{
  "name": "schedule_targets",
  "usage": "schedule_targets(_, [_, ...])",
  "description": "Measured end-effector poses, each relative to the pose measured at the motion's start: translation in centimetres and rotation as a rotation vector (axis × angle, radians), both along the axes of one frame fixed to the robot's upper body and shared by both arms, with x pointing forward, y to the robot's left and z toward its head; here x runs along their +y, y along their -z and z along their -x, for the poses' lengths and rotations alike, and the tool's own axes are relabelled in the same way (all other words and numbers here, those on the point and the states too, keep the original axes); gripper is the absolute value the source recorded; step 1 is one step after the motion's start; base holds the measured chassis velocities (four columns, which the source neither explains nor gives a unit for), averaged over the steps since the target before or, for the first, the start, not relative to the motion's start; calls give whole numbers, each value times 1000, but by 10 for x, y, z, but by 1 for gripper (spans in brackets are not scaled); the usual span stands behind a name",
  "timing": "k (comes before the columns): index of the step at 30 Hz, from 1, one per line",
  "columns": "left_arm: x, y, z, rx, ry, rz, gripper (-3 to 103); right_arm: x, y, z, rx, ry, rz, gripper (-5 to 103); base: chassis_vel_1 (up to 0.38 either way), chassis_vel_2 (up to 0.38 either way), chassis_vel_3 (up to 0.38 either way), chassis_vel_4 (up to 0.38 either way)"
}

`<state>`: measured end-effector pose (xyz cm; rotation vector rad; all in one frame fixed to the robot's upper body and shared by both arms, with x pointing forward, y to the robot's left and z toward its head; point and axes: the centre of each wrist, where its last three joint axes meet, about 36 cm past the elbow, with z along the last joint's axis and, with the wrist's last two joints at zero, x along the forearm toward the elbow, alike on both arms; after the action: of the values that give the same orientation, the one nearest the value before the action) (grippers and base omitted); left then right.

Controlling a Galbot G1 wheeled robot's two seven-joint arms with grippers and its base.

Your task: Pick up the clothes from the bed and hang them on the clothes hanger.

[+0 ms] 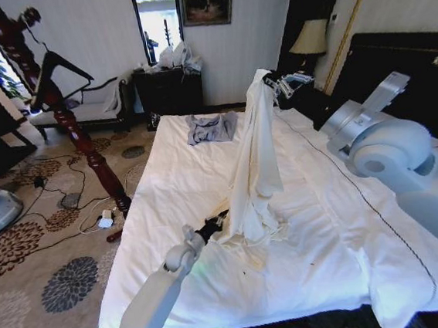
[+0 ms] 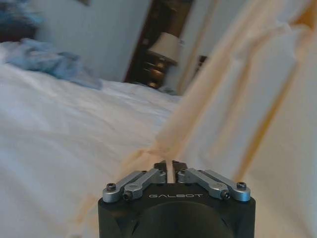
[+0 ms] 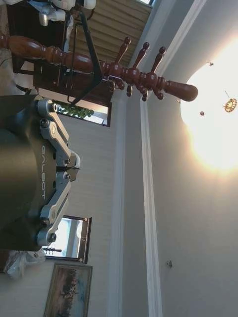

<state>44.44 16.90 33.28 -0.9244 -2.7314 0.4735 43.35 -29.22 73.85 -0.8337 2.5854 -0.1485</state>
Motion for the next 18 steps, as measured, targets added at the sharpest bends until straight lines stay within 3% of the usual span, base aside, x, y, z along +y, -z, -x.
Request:
schedule_targets(4, [2,-10,10,46,-46,102,27,0,4,-2,6,3,-2,0,0,0,0,0])
schedule_targets(7, [1,-13,14,58,-47,123,32,0,5,-2,6,3,-2,0,0,0,0,0])
schedule_targets(8, [1,-14,16,66,-44,129,43,2,6,-3,8,-1,-3,0,0,0,0,0])
schedule_targets(10, [1,-14,15,67,-42,124,43,2,7,-3,8,-3,-3,0,0,0,0,0])
schedule_targets(14, [1,-6,0,59,-23,62,65,3,6,-2,6,-6,0,0,0,0,0,0])
schedule_targets(16, [2,-5,-3,53,-15,46,65,3,6,-1,5,-6,2,0,0,0,0,0])
schedule_targets(18, [7,-1,-11,19,23,-23,81,3,5,-1,3,-6,2,0,0,0,0,0])
